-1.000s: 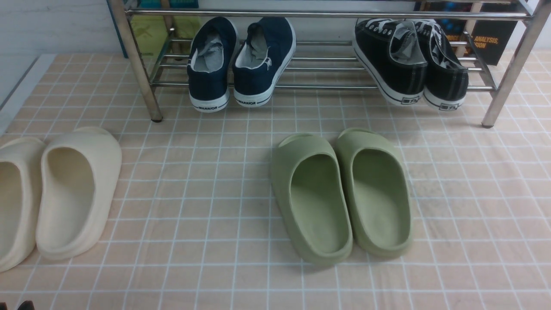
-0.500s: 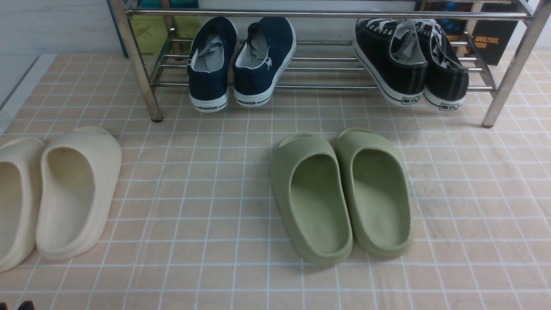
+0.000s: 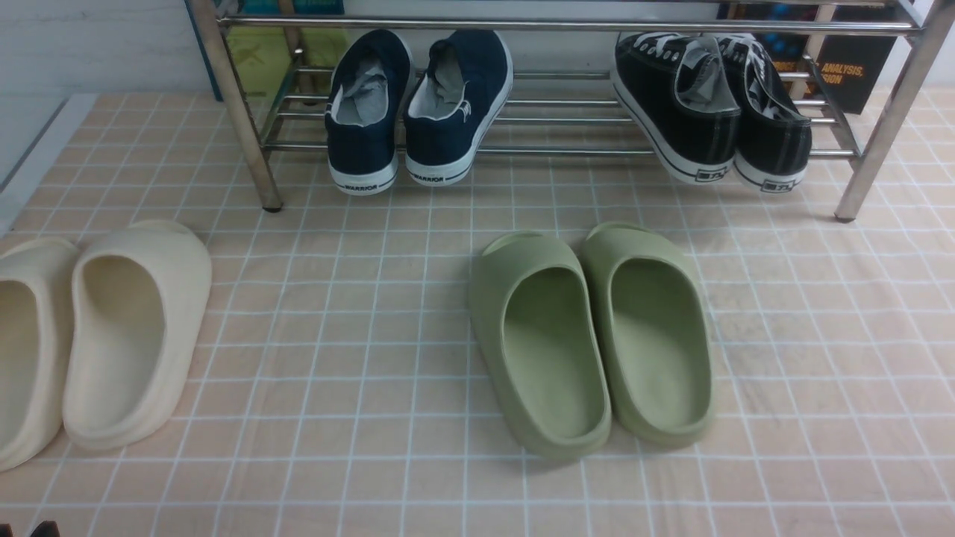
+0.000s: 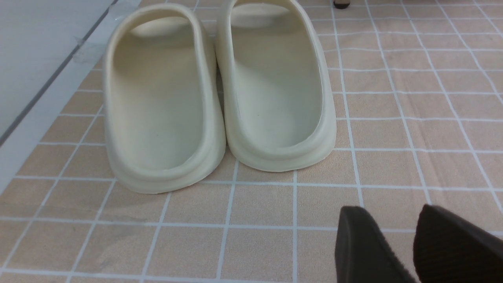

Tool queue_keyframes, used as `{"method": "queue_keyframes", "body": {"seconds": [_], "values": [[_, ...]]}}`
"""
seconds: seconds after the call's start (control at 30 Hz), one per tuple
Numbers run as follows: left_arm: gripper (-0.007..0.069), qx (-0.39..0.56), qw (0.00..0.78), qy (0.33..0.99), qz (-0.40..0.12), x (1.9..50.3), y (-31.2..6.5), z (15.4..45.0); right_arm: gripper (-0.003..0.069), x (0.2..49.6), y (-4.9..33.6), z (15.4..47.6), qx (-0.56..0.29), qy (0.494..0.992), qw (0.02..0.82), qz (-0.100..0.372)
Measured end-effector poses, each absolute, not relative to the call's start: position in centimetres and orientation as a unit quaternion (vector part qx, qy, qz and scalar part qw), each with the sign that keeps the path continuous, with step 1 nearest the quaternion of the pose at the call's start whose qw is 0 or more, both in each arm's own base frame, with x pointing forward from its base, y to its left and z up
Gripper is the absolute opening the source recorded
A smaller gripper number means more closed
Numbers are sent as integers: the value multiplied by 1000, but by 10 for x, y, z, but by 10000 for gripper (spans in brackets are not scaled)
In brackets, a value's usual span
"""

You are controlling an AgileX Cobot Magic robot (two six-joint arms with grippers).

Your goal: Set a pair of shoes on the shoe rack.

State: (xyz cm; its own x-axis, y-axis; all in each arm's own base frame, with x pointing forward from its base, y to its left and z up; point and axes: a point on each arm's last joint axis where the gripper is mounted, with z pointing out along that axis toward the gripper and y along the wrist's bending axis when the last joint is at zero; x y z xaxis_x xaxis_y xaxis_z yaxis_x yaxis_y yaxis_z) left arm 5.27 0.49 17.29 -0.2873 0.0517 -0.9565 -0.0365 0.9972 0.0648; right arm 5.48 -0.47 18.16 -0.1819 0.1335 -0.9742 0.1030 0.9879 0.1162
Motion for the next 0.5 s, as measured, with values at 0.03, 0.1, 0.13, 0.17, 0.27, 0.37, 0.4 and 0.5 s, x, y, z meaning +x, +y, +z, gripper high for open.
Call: {"method": "queue_keyframes", "body": {"seconds": [0.03,0.1,0.13,0.17,0.27,0.37,0.4,0.5], "values": [[239,5,597,801,37,53,5,173,-19,54,-4,180,75,776,626,14],[239,5,597,801,37,53,5,173,-19,54,-4,177,72,785,615,15],[239,5,597,801,37,53,5,173,-19,54,-4,176,66,788,612,11],[239,5,597,801,37,53,5,173,-19,53,-4,176,65,790,609,9],[239,5,597,801,37,53,5,173,-19,53,-5,176,63,795,603,3],[239,5,597,801,37,53,5,173,-19,53,-5,175,63,796,602,3],[239,5,597,801,37,53,5,173,-19,53,-5,176,63,796,601,3],[239,5,597,801,37,53,5,173,-18,53,-5,175,63,797,601,3]]}}
